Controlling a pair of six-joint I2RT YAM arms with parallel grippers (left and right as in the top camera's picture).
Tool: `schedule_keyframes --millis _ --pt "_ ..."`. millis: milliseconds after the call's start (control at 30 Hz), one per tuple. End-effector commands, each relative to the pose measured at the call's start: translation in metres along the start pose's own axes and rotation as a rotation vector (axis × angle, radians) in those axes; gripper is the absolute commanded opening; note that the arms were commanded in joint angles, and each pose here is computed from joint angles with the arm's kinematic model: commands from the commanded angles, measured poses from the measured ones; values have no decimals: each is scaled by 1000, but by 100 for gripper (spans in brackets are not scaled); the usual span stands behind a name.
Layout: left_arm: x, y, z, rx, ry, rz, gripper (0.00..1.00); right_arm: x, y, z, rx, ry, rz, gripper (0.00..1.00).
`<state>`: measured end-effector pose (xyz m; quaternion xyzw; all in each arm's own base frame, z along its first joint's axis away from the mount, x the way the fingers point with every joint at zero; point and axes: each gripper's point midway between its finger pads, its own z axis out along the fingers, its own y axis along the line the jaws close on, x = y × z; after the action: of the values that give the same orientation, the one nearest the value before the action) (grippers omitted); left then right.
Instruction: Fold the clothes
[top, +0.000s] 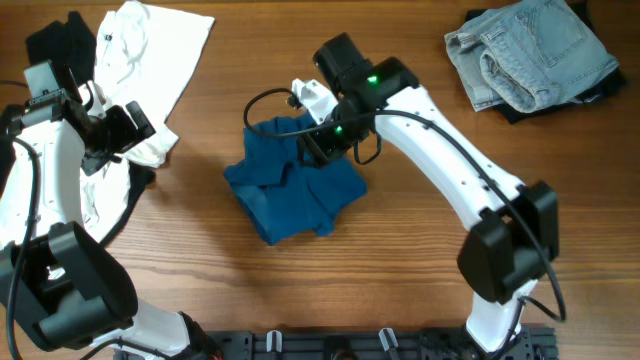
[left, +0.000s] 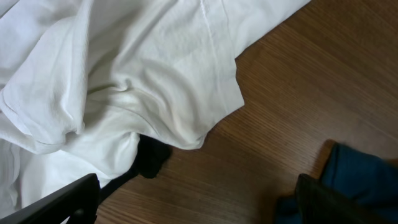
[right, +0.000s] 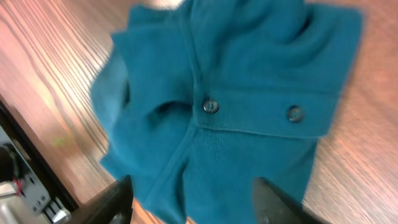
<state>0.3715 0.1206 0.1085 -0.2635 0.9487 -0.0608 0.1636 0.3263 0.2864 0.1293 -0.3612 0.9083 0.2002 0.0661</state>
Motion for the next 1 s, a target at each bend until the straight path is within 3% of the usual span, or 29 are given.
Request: schedule_keyframes --millis 0,133,233,333,467,600,733,800,867,967 --pt "4 -5 5 40 22 0 100 26 6 32 -66 108 -20 37" --pt "5 -8 5 53 25 0 100 60 -5 65 -63 184 6 37" --pt "5 -8 5 53 26 0 100 81 -22 89 0 204 20 45" --pt "6 -7 5 52 30 -1 100 79 -60 96 141 167 81 52" --pt "7 -7 5 52 32 -1 100 72 -124 94 217 84 197 53" --pt "6 -8 5 53 28 -1 100 63 -199 68 265 -65 356 65" --pt "-1 -19 4 116 3 6 100 17 -230 1 183 -257 428 66" --pt "-2 -20 4 119 -1 8 100 -11 -216 -39 156 -292 376 67" --pt "-5 -19 4 120 -13 9 100 -32 -180 -60 145 -278 263 74" --pt "-14 -16 4 100 -51 14 100 -34 -100 -30 80 -139 84 86"
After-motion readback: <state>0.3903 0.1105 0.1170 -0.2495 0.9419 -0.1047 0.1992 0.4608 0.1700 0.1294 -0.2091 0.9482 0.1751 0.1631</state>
